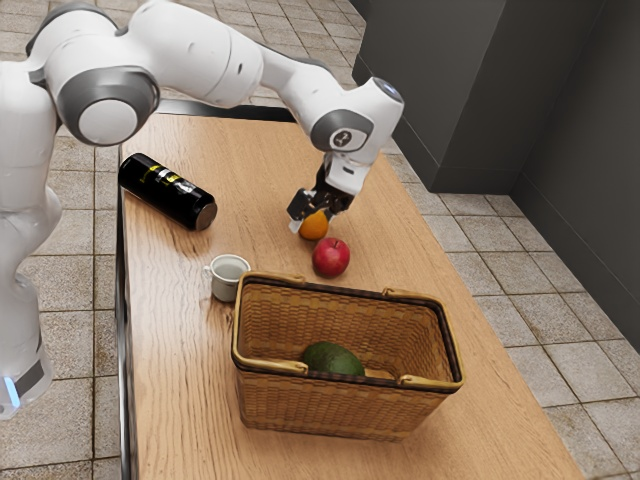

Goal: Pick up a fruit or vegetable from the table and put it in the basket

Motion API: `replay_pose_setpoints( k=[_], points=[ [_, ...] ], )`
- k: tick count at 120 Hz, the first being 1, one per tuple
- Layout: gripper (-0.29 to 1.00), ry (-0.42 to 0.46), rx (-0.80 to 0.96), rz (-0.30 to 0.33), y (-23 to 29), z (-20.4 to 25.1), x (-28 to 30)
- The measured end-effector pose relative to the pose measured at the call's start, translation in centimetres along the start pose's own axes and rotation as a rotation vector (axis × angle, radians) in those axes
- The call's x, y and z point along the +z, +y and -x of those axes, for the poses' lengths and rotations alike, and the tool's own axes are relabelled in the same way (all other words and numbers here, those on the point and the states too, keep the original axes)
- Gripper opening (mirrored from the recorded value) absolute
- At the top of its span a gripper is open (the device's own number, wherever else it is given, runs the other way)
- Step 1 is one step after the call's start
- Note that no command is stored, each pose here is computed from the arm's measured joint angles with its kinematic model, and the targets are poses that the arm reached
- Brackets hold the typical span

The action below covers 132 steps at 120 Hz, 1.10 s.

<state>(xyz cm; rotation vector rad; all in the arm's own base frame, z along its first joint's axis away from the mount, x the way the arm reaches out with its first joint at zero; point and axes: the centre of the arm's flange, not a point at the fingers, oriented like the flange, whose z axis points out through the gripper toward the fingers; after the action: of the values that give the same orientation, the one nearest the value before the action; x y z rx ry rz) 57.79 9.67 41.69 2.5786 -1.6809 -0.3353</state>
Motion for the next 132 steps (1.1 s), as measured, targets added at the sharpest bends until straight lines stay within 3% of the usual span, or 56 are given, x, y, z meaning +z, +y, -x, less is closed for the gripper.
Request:
replay_pose_setpoints(
  k=[18,44,71,94,100,117,132],
  points=[
    [0.4,0.004,-0.007,0.0,-0.1,0.2,0.0],
    [0.34,0.034,-0.026,-0.011,0.0,1.3,-1.0],
    [0.29,0.156,-0.011,-0.146,3.4,4.6,-12.1],
    [0.29,0.159,-0.012,-0.241,6.9,6.4,-21.3],
    [0.3,0.151,0.044,-0.25,9.0,3.7,-22.8],
    [0.3,0.094,0.314,-0.243,17.6,-10.7,-24.3],
    [0.29,0.055,0.371,-0.216,20.8,-15.2,-23.4]
  ],
)
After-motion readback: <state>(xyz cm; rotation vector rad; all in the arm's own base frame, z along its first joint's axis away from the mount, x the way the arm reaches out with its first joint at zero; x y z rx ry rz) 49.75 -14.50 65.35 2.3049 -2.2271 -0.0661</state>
